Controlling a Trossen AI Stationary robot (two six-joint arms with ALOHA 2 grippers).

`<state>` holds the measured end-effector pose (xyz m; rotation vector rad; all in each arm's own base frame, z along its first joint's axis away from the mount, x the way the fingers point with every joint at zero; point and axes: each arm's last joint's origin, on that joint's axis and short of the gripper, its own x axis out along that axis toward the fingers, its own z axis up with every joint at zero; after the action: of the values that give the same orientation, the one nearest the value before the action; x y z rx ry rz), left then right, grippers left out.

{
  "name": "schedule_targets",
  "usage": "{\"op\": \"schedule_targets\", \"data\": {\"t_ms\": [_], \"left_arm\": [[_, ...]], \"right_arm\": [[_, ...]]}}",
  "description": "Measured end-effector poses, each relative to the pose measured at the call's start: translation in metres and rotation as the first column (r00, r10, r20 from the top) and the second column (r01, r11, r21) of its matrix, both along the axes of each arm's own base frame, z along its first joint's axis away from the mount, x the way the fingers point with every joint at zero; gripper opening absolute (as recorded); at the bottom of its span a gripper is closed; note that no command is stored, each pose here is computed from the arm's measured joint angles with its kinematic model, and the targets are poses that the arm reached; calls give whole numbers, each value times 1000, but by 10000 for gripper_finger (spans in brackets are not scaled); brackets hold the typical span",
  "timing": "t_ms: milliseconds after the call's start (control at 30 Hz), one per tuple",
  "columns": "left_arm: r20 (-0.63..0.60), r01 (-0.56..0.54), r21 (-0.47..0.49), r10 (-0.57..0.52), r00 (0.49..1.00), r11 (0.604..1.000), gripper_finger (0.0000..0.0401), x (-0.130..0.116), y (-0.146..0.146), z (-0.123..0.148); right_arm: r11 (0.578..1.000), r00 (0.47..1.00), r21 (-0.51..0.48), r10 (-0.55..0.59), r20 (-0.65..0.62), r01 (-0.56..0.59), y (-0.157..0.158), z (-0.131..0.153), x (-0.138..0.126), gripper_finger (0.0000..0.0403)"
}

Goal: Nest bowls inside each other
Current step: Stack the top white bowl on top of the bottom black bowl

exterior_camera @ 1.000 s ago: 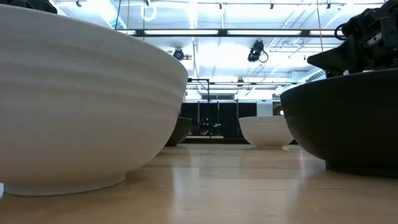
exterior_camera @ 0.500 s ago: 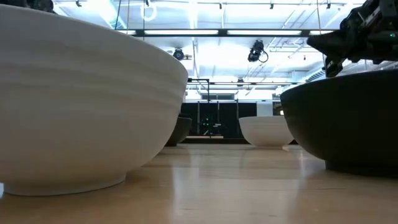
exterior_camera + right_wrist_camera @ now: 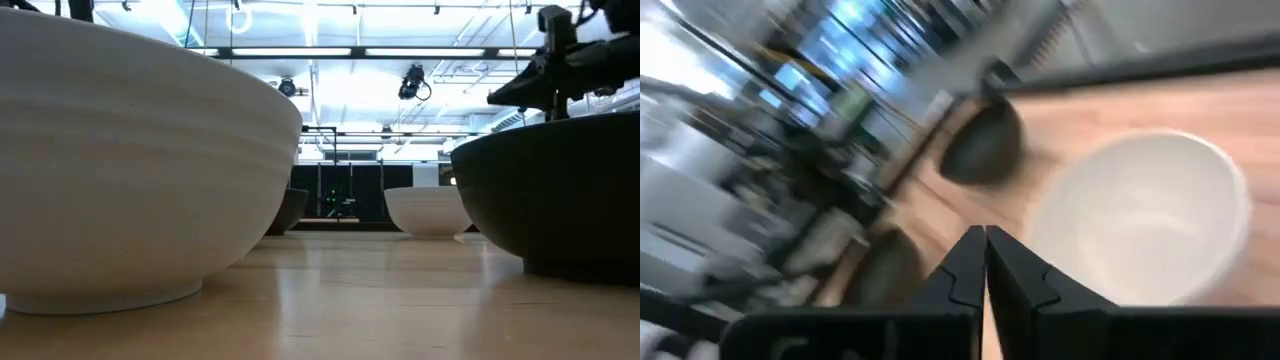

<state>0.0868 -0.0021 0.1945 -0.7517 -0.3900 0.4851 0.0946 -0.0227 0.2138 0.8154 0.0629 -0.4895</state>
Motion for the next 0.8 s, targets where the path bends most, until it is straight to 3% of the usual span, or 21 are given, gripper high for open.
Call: {"op": "schedule_targets", "data": {"t_ms": [200,433,600,800], "left_arm": [[-102,-98,170,117,988,981,56,-8,4,36],[-328,-176,268,261,908,947,76,-14,8,65],[-466,-192,247,290,836,950,91,-13,10,74],[-638,-198,145,245,730,969,89,-5,15,73]], "right_arm": [[999,952,-36,-4,-306,-7,-6,43,18,52],[999,774,-44,-41,-632,17,-33,77,57,98],[995,617,48,-15,-787,86,-66,74,81,116],[975,543,202,122,-831,90,-104,54,102,118]]}}
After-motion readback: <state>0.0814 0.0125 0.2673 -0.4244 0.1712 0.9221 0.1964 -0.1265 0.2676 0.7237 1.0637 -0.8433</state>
